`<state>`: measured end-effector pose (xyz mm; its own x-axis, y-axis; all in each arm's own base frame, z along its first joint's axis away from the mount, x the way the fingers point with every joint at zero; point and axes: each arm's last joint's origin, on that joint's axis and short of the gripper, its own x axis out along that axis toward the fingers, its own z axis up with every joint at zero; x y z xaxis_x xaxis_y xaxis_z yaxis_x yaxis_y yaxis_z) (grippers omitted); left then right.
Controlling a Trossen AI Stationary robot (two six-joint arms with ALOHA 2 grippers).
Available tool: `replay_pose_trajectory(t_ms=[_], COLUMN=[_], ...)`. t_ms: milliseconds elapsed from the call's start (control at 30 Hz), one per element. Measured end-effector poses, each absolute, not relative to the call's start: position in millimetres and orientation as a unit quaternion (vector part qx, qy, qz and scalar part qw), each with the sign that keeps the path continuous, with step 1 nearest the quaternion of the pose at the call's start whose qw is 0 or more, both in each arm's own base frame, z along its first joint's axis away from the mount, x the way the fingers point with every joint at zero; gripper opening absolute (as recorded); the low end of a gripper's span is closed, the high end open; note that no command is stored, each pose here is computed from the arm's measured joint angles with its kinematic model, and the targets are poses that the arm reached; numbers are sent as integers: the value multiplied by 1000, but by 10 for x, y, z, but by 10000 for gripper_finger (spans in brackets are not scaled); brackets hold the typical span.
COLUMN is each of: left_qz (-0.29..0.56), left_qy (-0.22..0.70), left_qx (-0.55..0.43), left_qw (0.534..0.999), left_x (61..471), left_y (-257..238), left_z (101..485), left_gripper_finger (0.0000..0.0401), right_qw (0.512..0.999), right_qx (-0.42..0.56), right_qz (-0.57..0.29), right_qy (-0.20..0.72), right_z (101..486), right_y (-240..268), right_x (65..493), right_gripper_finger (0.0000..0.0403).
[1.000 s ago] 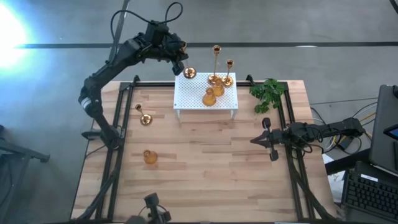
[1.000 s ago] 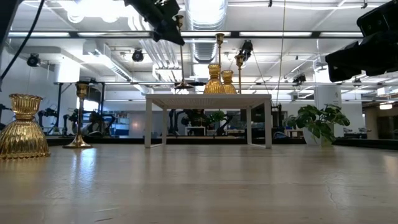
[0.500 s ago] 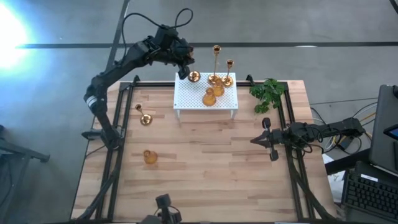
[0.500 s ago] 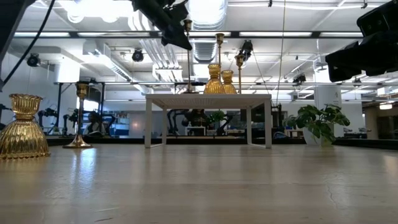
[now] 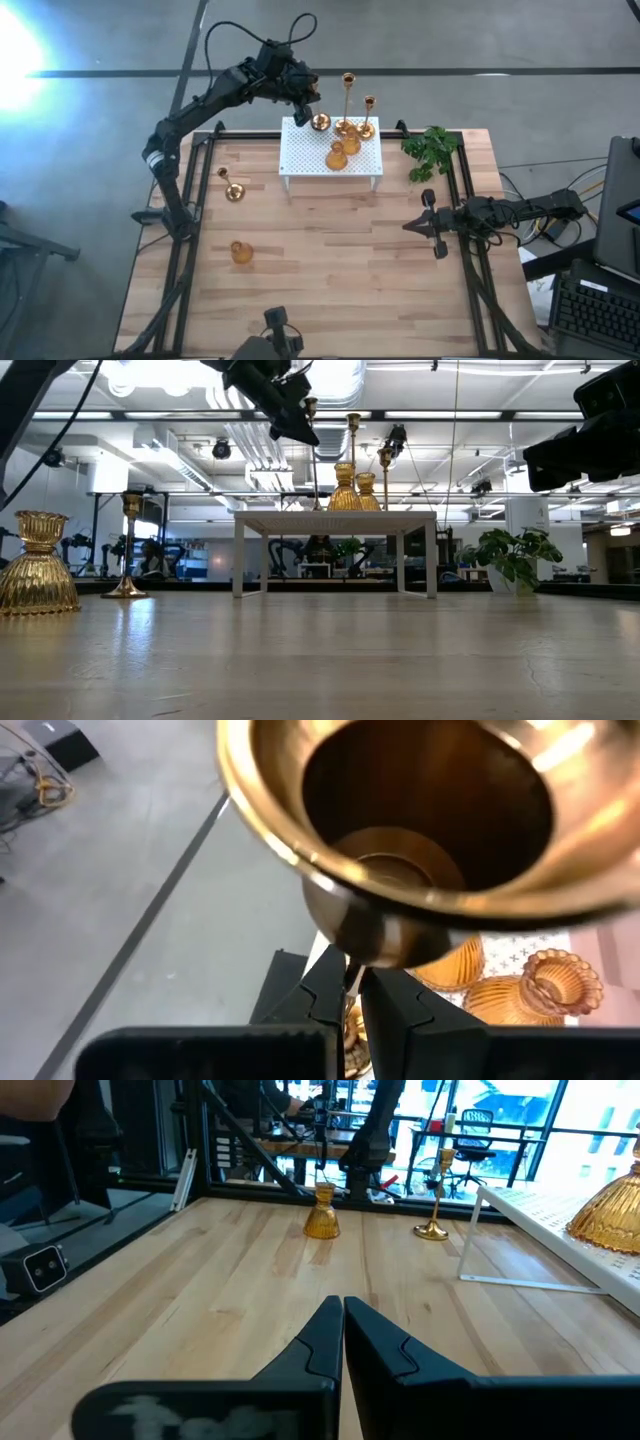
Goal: Pick & Place candle stick holders
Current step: Put the large golden candle holder on the shelf
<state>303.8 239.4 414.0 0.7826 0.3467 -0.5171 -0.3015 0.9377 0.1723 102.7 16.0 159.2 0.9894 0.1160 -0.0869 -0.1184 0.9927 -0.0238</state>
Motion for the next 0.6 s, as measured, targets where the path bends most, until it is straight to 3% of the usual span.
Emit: replay_pose_trajectory(t_ms=[600], left_qz=[168], left_qy=[303], left_qx=[24], left_qw=[938], left_x=[3080], left_y=[2431], left_z=[4060], left_gripper_finger=[20], right_qw=[997], right_qx=[-14], right_qz=[59], right_qy=[43], right_z=[1592], right_y=[160], right_x=[1027], right_gripper_finger=[8])
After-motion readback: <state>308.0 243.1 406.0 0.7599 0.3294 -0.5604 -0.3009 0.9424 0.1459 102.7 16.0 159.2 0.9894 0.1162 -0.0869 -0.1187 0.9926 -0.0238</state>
